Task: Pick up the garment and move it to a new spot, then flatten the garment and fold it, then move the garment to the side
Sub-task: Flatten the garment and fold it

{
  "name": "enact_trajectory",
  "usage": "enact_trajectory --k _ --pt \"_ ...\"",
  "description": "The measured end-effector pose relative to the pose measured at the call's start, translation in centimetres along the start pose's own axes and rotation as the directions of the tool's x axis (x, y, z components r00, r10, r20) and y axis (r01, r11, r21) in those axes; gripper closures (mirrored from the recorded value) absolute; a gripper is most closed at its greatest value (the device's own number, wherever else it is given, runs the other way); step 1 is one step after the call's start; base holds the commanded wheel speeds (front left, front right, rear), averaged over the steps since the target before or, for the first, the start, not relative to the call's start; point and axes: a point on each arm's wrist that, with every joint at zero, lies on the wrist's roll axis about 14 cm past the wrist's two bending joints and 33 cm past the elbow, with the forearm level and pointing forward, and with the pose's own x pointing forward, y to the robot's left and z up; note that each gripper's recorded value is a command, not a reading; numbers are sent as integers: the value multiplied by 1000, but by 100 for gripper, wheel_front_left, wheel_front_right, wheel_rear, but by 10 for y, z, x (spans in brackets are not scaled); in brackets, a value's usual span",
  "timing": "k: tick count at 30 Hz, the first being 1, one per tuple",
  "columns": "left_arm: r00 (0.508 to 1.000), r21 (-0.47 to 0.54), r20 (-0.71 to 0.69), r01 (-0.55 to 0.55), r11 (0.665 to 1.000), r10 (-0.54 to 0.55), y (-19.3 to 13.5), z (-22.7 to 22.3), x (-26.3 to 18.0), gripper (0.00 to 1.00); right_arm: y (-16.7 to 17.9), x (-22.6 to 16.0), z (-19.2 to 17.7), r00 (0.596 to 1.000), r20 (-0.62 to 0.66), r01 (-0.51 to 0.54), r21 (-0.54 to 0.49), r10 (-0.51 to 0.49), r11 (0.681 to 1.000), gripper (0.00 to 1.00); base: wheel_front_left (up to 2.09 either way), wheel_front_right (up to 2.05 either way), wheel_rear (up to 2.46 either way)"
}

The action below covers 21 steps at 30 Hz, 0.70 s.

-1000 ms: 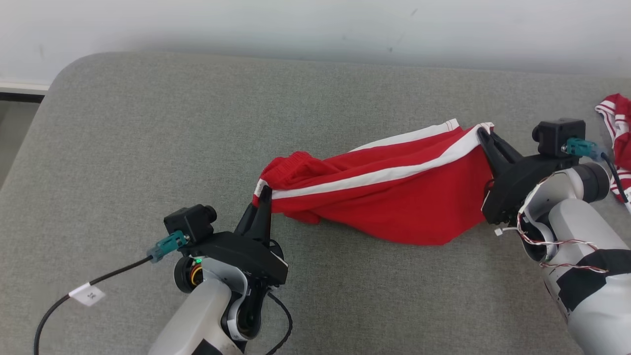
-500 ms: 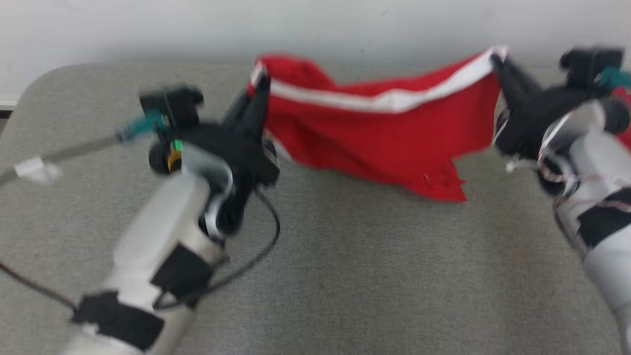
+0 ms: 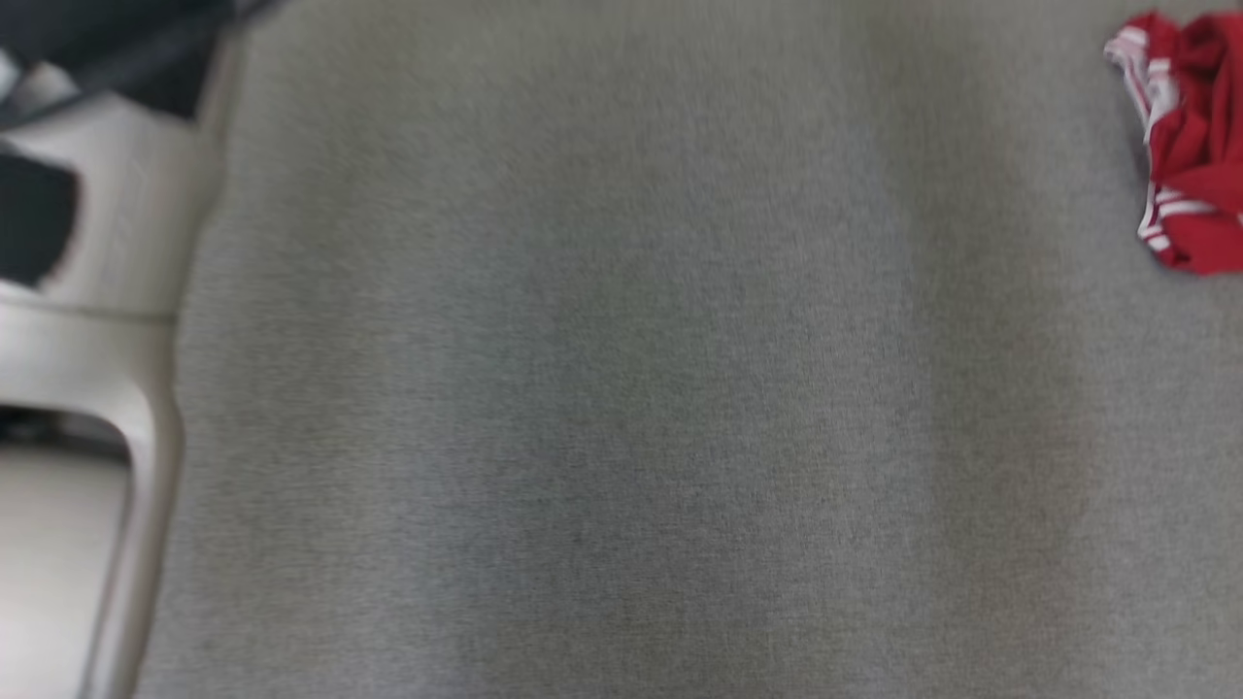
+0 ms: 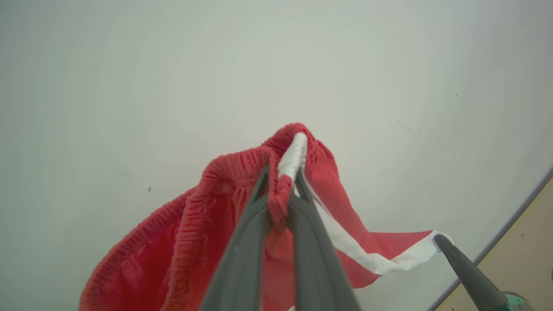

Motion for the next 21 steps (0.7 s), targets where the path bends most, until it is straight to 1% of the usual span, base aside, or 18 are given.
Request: enact_trajectory --k 1,3,5,7,9,11,14,16,17,19,21 --pt "1000 -4 17 5 1000 -5 -1 2 7 100 -1 6 4 1000 18 2 -11 -2 1000 100 0 0 0" --pt "1000 18 20 9 1000 -9 3 -3 20 100 -3 16 9 999 51 9 -30 -7 1000 100 0 0 0" --pt "999 10 42 20 1000 -20 5 -4 31 100 -8 23 9 997 75 20 -44 -16 999 100 0 0 0" --pt "998 21 53 19 1000 -20 11 -9 40 100 -11 28 4 996 88 27 -49 -22 998 100 0 0 0" --pt "999 23 34 20 1000 -21 20 -23 47 100 -11 31 -8 997 80 26 -60 -21 998 100 0 0 0" --pt "1000 11 17 13 1000 -13 32 -42 52 100 -11 33 -25 998 57 19 -82 -14 996 100 0 0 0" --pt "1000 -11 -24 -2 1000 2 51 -76 56 100 -16 32 -54 999 30 15 -75 -12 997 100 0 0 0" --pt "999 -53 -49 -14 999 11 62 -102 54 100 -19 25 -81 1000 0 10 -66 -10 998 100 0 0 0" --pt "998 -93 -59 -19 996 13 65 -116 51 100 -21 20 -94 1000 -18 4 -66 -6 998 100 0 0 0" --pt "993 -64 -115 15 998 -22 61 -151 40 100 -21 4 -123 998 -63 -16 -62 12 998 100 0 0 0" --pt "989 -79 -139 30 996 -41 56 -175 26 100 -17 -16 -149 993 -109 -42 -39 38 998 100 0 0 0"
